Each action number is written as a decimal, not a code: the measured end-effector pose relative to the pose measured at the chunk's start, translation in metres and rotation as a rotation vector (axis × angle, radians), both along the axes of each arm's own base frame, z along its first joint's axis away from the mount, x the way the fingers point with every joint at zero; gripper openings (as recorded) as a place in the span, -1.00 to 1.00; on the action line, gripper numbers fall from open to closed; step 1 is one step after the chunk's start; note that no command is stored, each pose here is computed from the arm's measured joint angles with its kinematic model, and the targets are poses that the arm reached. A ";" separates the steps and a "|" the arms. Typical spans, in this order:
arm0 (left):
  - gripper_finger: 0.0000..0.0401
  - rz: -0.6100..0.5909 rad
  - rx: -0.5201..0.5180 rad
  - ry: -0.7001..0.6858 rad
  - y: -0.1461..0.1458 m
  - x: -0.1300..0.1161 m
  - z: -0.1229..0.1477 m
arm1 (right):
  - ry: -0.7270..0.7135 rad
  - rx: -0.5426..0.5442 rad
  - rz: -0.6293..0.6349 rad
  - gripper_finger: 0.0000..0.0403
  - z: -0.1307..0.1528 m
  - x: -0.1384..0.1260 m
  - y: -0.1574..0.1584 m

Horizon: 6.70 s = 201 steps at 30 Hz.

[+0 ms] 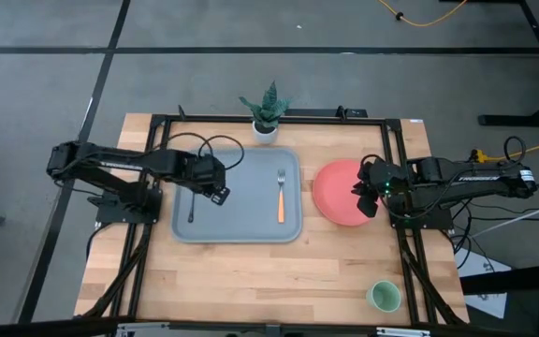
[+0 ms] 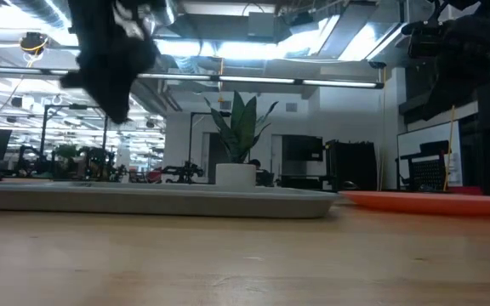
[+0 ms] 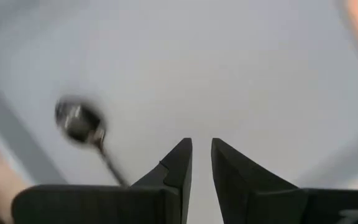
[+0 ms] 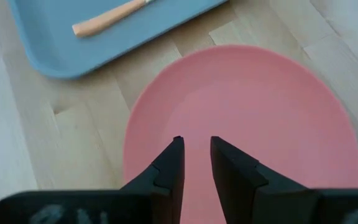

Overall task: Pick and place plate/cup/fork/spoon on tray
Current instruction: Put the pink plate on the blue table tray

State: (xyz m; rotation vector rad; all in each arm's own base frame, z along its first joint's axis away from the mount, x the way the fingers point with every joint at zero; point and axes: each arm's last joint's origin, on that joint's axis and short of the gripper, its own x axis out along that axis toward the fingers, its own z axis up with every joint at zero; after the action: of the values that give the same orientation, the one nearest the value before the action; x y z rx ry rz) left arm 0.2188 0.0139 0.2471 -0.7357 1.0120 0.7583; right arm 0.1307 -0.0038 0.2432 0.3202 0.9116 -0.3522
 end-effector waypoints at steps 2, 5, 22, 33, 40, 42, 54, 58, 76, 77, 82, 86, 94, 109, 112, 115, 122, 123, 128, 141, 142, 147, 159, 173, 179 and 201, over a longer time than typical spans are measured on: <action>-0.73 -0.105 0.032 -0.014 -0.006 -0.002 0.014 | -0.017 0.007 -0.010 -0.59 0.001 0.001 0.000; -0.73 -0.187 0.086 0.000 -0.018 -0.012 0.024 | -0.096 0.027 -0.034 -0.59 0.005 0.007 0.000; -0.73 -0.071 0.372 -0.479 -0.089 -0.064 0.061 | -0.759 -0.423 0.265 -0.59 0.067 0.047 0.001; -0.73 -0.457 0.942 -0.412 -0.107 -0.035 0.078 | -0.670 -0.348 0.247 -0.59 0.042 0.084 0.001; -0.73 -0.535 1.083 -0.241 -0.090 -0.027 0.079 | -0.710 -0.241 0.175 -0.59 0.032 0.107 0.001; -0.73 -0.521 1.087 -0.219 -0.086 -0.025 0.078 | -0.758 -0.254 0.184 -0.59 0.040 0.110 0.001; -0.73 -0.536 1.010 -0.188 -0.072 -0.020 0.065 | -0.589 -0.175 0.503 -0.59 0.040 0.104 0.016; -0.73 -0.505 0.992 -0.189 -0.070 -0.020 0.059 | -0.353 -0.211 0.267 -0.59 0.023 0.095 0.008; -0.73 -0.469 0.981 -0.185 -0.067 -0.020 0.055 | -0.232 0.058 0.344 -0.59 -0.012 0.101 0.081; -0.73 -0.469 0.980 -0.186 -0.067 -0.020 0.055 | -0.252 0.057 0.361 -0.59 -0.012 0.102 0.090; -0.73 -0.472 0.976 -0.188 -0.067 -0.019 0.055 | -0.234 -0.006 0.311 -0.59 -0.024 0.105 0.118; -0.73 -0.472 0.975 -0.189 -0.067 -0.019 0.055 | -0.143 -0.104 0.304 -0.59 -0.044 0.107 0.126; -0.73 -0.471 0.974 -0.190 -0.067 -0.019 0.055 | 0.146 -0.228 0.198 -0.59 -0.083 0.098 0.119; -0.73 -0.475 0.970 -0.192 -0.067 -0.019 0.055 | 0.278 -0.379 0.188 -0.59 -0.100 0.094 0.113; -0.73 -0.476 0.969 -0.192 -0.067 -0.019 0.055 | 0.314 -0.414 0.186 -0.59 -0.108 0.094 0.113; -0.73 -0.476 0.969 -0.192 -0.067 -0.019 0.055 | 0.346 -0.431 0.189 -0.59 -0.115 0.095 0.113; -0.73 -0.485 0.960 -0.196 -0.067 -0.019 0.055 | 0.374 -0.442 0.168 -0.59 -0.124 0.095 0.113; -0.73 -0.486 0.960 -0.196 -0.067 -0.019 0.055 | 0.375 -0.441 0.168 -0.59 -0.124 0.095 0.113; -0.73 -0.486 0.960 -0.196 -0.067 -0.019 0.055 | 0.366 -0.464 0.161 -0.59 -0.124 0.095 0.112; -0.73 -0.486 0.959 -0.196 -0.067 -0.019 0.055 | 0.434 -0.491 0.072 -0.59 -0.123 0.085 0.106; -0.73 -0.487 0.959 -0.196 -0.067 -0.019 0.055 | 0.439 -0.478 0.062 -0.59 -0.123 0.085 0.106; -0.73 -0.487 0.958 -0.197 -0.067 -0.019 0.055 | 0.463 -0.419 0.037 -0.59 -0.124 0.083 0.107; -0.73 -0.487 0.958 -0.197 -0.067 -0.019 0.055 | 0.456 -0.388 -0.072 -0.84 -0.125 0.081 0.106; -0.73 -0.486 0.957 -0.198 -0.067 -0.019 0.055 | 0.413 -0.547 -0.138 -0.98 -0.070 0.103 0.114; -0.73 -0.486 0.957 -0.198 -0.067 -0.019 0.055 | 0.303 -0.686 -0.056 -0.98 -0.031 0.125 0.123; -0.73 -0.452 1.067 -0.164 -0.061 -0.037 0.068 | -0.077 -0.761 0.660 -0.98 -0.009 0.243 0.114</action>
State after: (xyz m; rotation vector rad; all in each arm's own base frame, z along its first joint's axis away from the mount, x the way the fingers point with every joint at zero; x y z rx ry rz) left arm 0.1820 -0.0470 0.3154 0.3451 0.4653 0.6964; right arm 0.3739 0.1101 0.2341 -0.6548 0.6988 -0.0532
